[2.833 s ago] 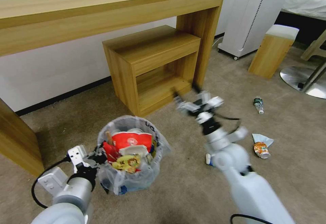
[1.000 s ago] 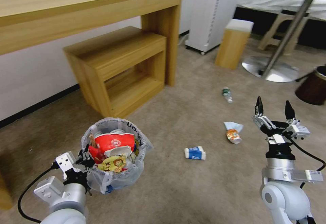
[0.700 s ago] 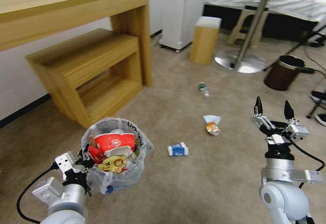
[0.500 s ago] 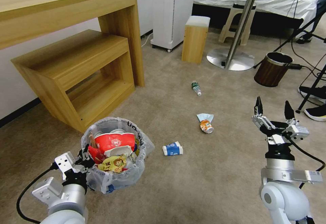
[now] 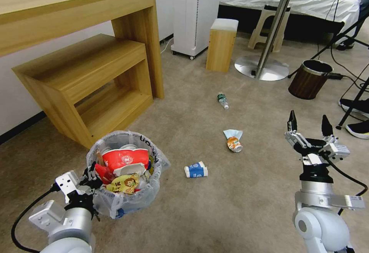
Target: Pick up the trash bin and place the garbage on the floor into it.
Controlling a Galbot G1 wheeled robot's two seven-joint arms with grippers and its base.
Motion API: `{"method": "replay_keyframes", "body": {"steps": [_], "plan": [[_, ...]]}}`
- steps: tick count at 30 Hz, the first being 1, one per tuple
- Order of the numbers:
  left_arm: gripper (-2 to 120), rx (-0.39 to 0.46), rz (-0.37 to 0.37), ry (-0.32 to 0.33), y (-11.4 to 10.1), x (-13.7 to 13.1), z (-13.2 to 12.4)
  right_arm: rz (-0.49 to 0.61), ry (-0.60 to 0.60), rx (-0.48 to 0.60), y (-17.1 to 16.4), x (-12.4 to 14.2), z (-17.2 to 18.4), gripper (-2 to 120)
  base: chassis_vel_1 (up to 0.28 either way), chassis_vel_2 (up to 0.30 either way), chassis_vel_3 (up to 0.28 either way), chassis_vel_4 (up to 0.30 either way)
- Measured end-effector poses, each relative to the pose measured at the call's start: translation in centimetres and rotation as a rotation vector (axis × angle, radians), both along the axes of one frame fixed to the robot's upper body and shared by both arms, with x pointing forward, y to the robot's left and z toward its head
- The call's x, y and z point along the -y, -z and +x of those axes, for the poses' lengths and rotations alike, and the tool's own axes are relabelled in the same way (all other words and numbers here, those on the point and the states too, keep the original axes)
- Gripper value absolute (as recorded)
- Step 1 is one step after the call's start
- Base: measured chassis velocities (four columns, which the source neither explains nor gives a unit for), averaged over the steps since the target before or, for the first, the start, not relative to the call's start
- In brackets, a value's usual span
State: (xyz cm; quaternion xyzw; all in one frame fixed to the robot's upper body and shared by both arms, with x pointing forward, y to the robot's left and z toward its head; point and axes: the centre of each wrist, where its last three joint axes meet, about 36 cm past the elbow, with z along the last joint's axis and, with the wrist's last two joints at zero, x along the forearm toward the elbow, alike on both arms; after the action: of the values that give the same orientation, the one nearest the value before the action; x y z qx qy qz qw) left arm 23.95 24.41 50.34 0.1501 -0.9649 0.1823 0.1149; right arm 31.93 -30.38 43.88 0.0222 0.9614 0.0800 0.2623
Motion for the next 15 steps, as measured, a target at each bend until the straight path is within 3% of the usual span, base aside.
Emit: {"method": "replay_keyframes", "body": {"steps": [15], "plan": [[3,0.008,0.019,-0.005,-0.3,-0.5,0.0,-0.002,-0.008,-0.024,1.0,-0.6,0.6,100,-0.221,0.227,0.228,-0.212]]}}
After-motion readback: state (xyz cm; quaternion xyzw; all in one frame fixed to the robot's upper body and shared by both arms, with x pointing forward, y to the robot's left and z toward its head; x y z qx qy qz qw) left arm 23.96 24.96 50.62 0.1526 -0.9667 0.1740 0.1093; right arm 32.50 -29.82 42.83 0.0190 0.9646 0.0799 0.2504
